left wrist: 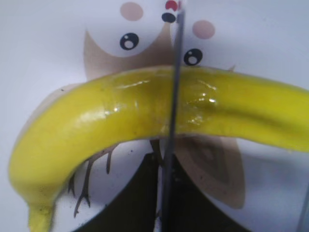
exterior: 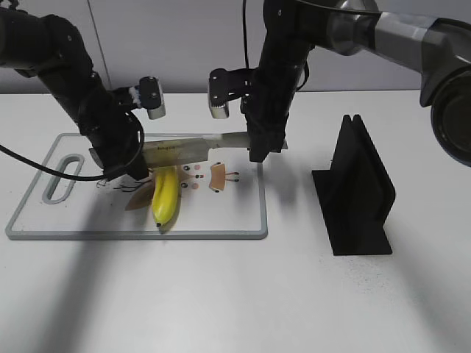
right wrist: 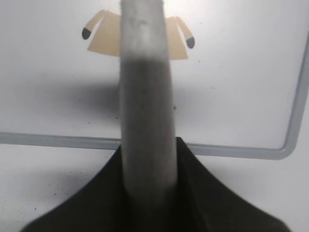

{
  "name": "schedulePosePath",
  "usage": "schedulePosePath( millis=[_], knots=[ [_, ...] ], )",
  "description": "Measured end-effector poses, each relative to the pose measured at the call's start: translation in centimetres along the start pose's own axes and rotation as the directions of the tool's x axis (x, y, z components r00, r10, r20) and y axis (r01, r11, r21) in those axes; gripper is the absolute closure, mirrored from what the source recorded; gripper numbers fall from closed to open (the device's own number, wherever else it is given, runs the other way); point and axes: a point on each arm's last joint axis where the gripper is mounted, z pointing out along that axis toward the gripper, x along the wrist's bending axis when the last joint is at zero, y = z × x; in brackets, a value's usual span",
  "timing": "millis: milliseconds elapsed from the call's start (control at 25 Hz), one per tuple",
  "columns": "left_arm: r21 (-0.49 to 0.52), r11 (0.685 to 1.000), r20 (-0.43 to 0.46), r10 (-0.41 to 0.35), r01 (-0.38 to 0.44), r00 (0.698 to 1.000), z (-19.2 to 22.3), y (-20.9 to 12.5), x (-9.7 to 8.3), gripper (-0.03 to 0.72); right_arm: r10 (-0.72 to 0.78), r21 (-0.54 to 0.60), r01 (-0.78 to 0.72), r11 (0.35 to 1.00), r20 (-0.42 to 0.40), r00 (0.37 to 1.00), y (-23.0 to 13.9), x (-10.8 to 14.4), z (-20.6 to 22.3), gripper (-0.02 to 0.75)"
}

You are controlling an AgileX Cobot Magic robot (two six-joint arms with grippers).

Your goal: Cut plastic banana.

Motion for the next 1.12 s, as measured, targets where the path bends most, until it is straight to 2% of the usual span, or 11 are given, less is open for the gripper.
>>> schedulePosePath(
  millis=[240,360,440,640,720,920,1120],
  knots=[
    [-0.012,0.999,-0.05,0.03,-0.03,0.998,-2.7,0.9,-0.3,0.689,-0.004,-0.021,0.005,1.0,0.036,0.999,0.5,0.0,-2.0,0.567],
    [-0.027,0.999,-0.051,0.031,-0.032,0.998,-3.7,1.3,-0.6,0.624,-0.005,-0.038,0.007,0.999,0.05,0.999,0.7,0.1,-3.0,0.566],
    [-0.048,0.998,-0.044,0.024,-0.026,0.999,-4.3,1.7,-0.9,0.519,-0.005,-0.045,0.007,0.999,0.053,0.999,0.9,0.1,-3.3,0.566],
    [-0.115,0.993,-0.049,-0.001,-0.005,0.999,-5.7,2.7,-1.4,0.098,0.013,-0.062,-0.009,0.998,0.059,0.998,1.2,0.3,-4.0,0.573],
    [-0.135,0.991,-0.067,0.001,-0.01,0.998,-6.6,3.2,-1.6,0.03,0.017,-0.067,-0.013,0.998,0.06,0.998,1.3,0.4,-4.1,0.575],
    [-0.175,0.983,-0.146,0.02,-0.046,0.989,-9.8,4.4,-2.4,0.017,0.044,-0.064,-0.041,0.997,0.042,0.998,1.1,0.6,-3.5,0.575],
    [-0.215,0.974,-0.274,0.015,-0.077,0.962,-14.0,5.5,-3.3,0.02,0.07,-0.045,-0.07,0.997,0.01,0.997,0.9,1.3,-2.9,0.575]
  ],
)
